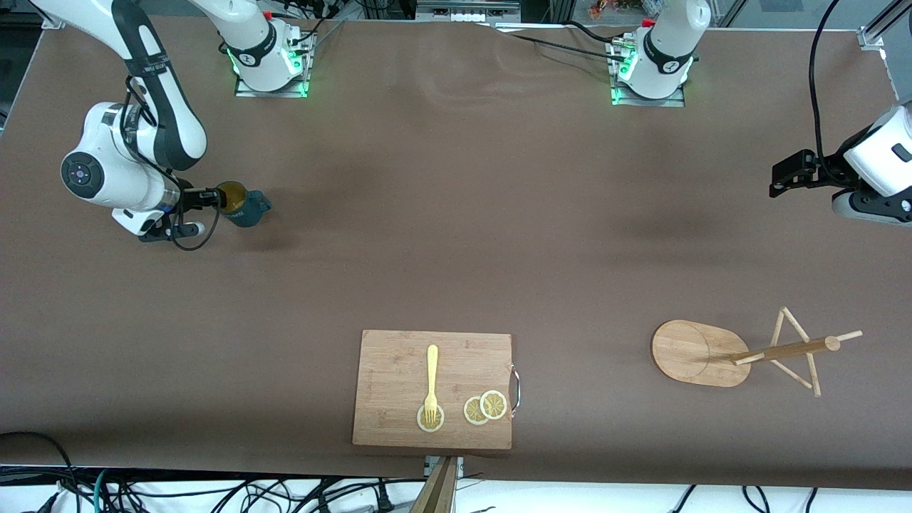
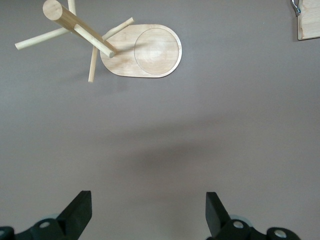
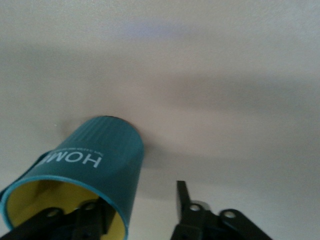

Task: Pass cup and hang on rack
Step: 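Close the right gripper on the teal mug rim, then lift the mug with the right gripper while the left gripper approaches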

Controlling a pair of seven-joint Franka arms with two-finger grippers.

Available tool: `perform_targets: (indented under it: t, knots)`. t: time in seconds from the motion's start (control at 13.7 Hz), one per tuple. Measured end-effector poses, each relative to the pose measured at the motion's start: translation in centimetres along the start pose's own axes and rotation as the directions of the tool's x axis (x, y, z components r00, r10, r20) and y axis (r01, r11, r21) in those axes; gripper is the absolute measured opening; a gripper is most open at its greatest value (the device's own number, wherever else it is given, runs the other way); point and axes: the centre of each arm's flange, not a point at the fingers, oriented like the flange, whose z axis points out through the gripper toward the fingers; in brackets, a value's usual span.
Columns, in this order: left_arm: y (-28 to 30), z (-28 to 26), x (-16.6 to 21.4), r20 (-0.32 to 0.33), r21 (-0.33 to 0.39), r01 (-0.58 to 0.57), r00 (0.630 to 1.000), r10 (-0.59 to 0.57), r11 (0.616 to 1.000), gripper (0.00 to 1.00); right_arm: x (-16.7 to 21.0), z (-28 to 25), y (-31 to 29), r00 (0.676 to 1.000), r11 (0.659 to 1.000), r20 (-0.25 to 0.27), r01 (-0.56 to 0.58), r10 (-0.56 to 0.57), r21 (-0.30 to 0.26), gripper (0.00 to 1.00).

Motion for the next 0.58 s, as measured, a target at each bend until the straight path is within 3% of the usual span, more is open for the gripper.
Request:
perform_targets:
  t: [0.22, 0.29, 0.58]
  knots:
    - [0.0, 0.0, 0.0, 0.0, 0.0, 0.0, 1.0, 0.0, 1.0, 1.0, 0.1, 0.3, -0.1, 0.999, 0.999, 0.003, -0.04, 0.04, 0.012, 0.12]
    - [0.0, 0.0, 0.0, 0.0, 0.0, 0.0, 1.0, 0.0, 1.0, 1.0, 0.2, 0.0, -0.2, 0.999, 0.998, 0.001, -0.054, 0.054, 0.012, 0.05]
    - [0.0, 0.0, 0.0, 0.001, 0.0, 0.0, 1.0, 0.0, 1.0, 1.0, 3.1, -5.3, -4.7, 0.997, 0.996, 0.002, -0.083, 0.083, 0.01, 0.05]
